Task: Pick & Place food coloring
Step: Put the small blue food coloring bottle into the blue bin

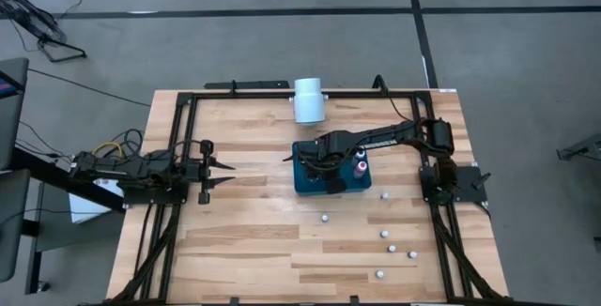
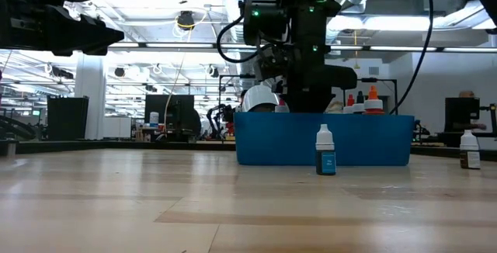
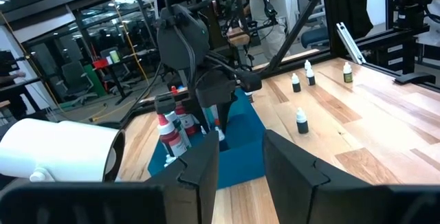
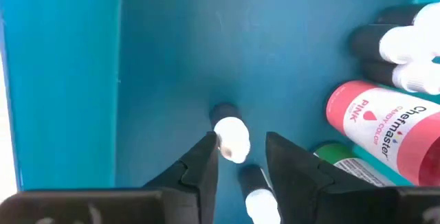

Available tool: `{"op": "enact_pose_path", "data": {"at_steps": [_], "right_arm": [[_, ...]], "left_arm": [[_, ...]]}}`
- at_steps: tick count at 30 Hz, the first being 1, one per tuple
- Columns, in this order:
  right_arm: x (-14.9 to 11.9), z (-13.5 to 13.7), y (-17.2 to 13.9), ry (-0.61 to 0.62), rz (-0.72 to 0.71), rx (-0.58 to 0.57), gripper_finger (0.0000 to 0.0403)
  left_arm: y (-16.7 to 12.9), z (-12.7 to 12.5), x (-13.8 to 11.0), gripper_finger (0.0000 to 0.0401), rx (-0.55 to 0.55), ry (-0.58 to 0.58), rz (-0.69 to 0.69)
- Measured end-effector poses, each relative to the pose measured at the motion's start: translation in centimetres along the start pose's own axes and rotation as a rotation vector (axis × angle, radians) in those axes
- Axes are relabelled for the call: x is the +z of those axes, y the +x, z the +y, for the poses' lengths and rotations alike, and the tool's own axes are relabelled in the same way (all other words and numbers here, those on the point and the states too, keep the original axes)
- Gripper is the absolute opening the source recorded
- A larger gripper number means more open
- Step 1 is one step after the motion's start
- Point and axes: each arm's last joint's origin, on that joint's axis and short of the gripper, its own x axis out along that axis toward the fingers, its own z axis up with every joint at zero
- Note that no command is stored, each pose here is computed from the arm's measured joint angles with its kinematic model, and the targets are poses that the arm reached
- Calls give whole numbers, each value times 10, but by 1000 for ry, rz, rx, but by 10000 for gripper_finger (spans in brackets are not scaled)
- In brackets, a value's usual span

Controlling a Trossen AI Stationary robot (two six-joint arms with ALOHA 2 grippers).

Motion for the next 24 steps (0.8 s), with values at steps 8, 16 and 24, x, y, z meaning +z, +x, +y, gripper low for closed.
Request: {"op": "enact_pose_path", "data": {"at_steps": [8,16,24], "right_arm": [[2,0,-1,-2,15,-36,143],[5,8,-37,-27,-28,-81,157],[1,27,-73,-34,-111,-103,168]], "left_arm": [[0,0,0,105,0,0,0],[0,0,0,105,0,0,-1],[1,0,-1,105,-5,1,15]]}}
